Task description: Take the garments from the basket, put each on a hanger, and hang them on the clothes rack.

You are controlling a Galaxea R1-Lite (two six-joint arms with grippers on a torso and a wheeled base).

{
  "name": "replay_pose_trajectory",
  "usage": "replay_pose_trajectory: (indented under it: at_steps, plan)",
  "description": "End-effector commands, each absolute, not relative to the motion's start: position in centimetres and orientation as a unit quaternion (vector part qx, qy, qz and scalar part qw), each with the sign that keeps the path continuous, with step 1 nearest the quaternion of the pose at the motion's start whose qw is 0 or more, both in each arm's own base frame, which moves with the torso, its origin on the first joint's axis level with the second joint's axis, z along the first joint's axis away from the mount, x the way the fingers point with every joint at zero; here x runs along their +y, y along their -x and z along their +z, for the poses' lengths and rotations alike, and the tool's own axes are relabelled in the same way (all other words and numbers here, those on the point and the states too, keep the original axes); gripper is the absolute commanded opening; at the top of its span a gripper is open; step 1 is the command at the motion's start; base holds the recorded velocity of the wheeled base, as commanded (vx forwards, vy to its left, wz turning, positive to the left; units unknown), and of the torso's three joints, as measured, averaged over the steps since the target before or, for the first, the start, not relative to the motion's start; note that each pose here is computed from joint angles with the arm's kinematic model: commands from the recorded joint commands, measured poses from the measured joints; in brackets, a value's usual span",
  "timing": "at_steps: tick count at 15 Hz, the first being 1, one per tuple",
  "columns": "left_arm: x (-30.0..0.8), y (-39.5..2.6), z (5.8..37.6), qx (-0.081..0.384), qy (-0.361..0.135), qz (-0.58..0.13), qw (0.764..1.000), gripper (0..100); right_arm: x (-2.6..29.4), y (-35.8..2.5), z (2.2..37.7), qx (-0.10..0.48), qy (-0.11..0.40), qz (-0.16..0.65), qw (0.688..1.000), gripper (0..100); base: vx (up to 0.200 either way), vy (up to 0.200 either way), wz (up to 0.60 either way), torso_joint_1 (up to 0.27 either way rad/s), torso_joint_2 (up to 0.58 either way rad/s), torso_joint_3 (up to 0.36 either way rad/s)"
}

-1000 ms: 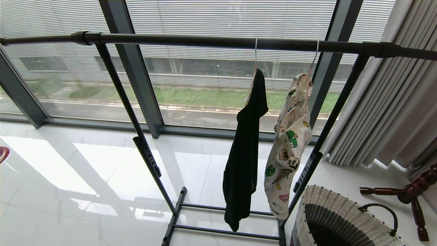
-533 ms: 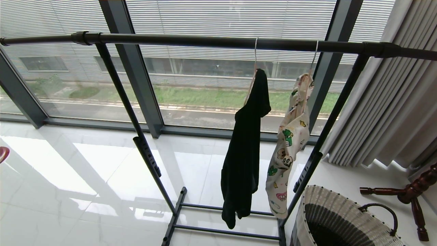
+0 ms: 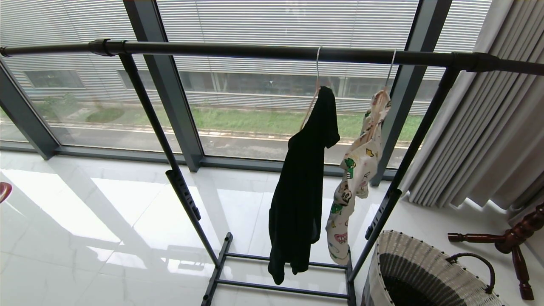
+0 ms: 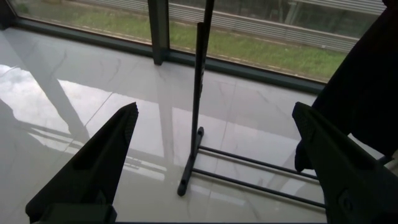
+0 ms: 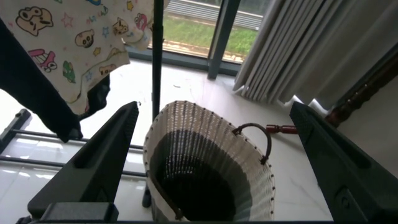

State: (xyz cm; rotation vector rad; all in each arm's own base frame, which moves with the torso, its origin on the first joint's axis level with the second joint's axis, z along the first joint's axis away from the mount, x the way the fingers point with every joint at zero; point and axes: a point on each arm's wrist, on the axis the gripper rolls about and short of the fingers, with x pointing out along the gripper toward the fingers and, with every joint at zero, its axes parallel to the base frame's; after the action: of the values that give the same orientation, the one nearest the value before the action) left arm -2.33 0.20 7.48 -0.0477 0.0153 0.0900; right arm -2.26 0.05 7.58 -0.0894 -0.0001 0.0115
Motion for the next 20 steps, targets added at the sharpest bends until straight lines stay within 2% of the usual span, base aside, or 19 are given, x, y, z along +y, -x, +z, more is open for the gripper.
replay_pose_trajectory:
  at_steps: [1,20]
  plan:
    - [0.19,2.34,7.48,0.007,0.024,0.046,0.999,100,0.06,2.27,7.58,-0.001,0.043,0.006,0.999,100,0.000,0.000,0.00,0.000,0.00,0.000]
    - [0.20,2.34,7.50,0.007,0.024,0.045,0.999,100,0.06,2.27,7.58,-0.001,0.039,0.006,0.999,100,0.000,0.000,0.00,0.000,0.00,0.000]
